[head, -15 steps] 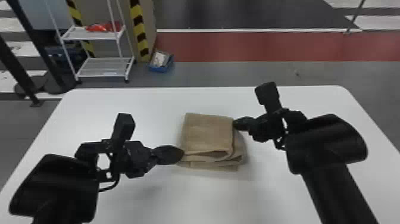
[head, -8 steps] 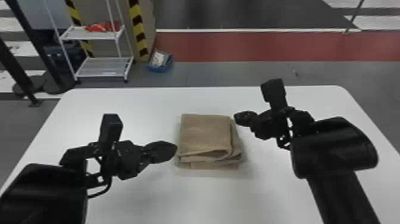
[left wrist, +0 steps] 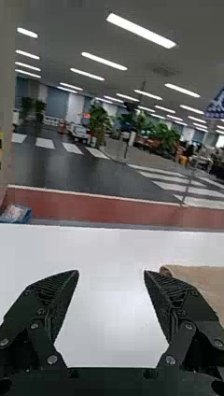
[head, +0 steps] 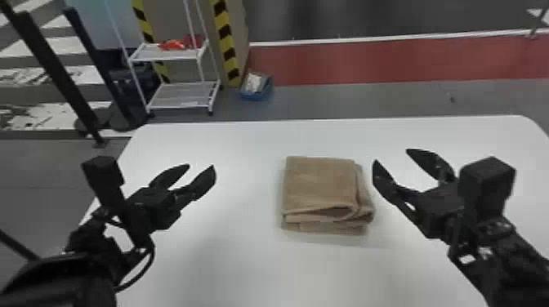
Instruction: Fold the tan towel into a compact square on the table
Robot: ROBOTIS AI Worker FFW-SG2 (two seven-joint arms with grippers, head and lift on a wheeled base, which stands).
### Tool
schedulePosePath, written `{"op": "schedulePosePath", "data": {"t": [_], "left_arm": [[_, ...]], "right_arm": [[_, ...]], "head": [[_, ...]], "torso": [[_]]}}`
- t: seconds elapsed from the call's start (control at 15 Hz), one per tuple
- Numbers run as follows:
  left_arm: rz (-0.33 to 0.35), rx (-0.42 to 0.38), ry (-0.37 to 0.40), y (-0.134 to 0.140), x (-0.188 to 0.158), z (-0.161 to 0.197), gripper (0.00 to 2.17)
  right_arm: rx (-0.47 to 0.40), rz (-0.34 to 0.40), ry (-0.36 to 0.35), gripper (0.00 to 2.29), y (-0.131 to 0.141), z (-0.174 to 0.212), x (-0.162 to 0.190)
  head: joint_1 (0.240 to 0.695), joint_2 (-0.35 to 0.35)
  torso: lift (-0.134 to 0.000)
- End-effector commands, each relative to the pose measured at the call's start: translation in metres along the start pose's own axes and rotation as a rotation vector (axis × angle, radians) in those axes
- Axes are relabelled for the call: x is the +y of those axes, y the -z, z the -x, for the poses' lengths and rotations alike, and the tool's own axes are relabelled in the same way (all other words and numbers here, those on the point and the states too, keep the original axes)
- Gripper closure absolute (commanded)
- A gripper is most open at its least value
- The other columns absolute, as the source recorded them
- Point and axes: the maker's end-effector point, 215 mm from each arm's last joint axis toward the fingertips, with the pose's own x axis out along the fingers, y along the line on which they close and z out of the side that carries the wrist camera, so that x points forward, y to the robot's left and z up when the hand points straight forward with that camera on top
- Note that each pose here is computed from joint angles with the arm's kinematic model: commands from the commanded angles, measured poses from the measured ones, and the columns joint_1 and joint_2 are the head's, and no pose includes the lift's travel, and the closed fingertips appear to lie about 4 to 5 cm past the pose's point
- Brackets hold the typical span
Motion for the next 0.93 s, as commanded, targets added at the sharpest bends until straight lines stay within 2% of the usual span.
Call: {"op": "schedulePosePath", "data": {"t": [0.0, 0.07, 0.13, 0.27, 0.47, 0.6, 0.87], "left_arm": [[0.045, -0.045, -0.062, 0.006, -0.007, 0.008, 0.07], [0.045, -0.038, -0.100, 0.014, -0.008, 0.010, 0.07], [0.022, -0.047, -0.130, 0.015, -0.009, 0.015, 0.07], [-0.049, -0.156, -0.166, -0.007, -0.008, 0.031, 0.08], [-0.078, -0.242, -0.237, -0.017, 0.002, 0.047, 0.07], [-0.135, -0.337, -0.285, -0.027, -0.011, 0.053, 0.07], [-0.147, -0.279, -0.268, -0.009, -0.018, 0.050, 0.08]], "right_arm": [[-0.016, 0.010, 0.073, 0.02, 0.006, 0.031, -0.008], [-0.017, 0.014, 0.116, 0.03, 0.010, 0.039, -0.017], [-0.035, 0.026, 0.120, 0.03, 0.009, 0.046, -0.017], [-0.065, 0.046, 0.117, 0.04, 0.006, 0.057, -0.011], [-0.081, 0.052, 0.118, 0.05, 0.009, 0.068, -0.010], [-0.103, 0.046, 0.116, 0.05, 0.006, 0.073, -0.007], [-0.120, 0.041, 0.114, 0.06, -0.002, 0.076, -0.005]], "head": [[0.695, 0.165], [0.695, 0.169], [0.695, 0.157], [0.695, 0.144], [0.695, 0.152], [0.695, 0.172], [0.695, 0.162]], "torso": [[-0.123], [-0.123], [-0.123], [-0.123], [-0.123], [-0.123], [-0.123]]}}
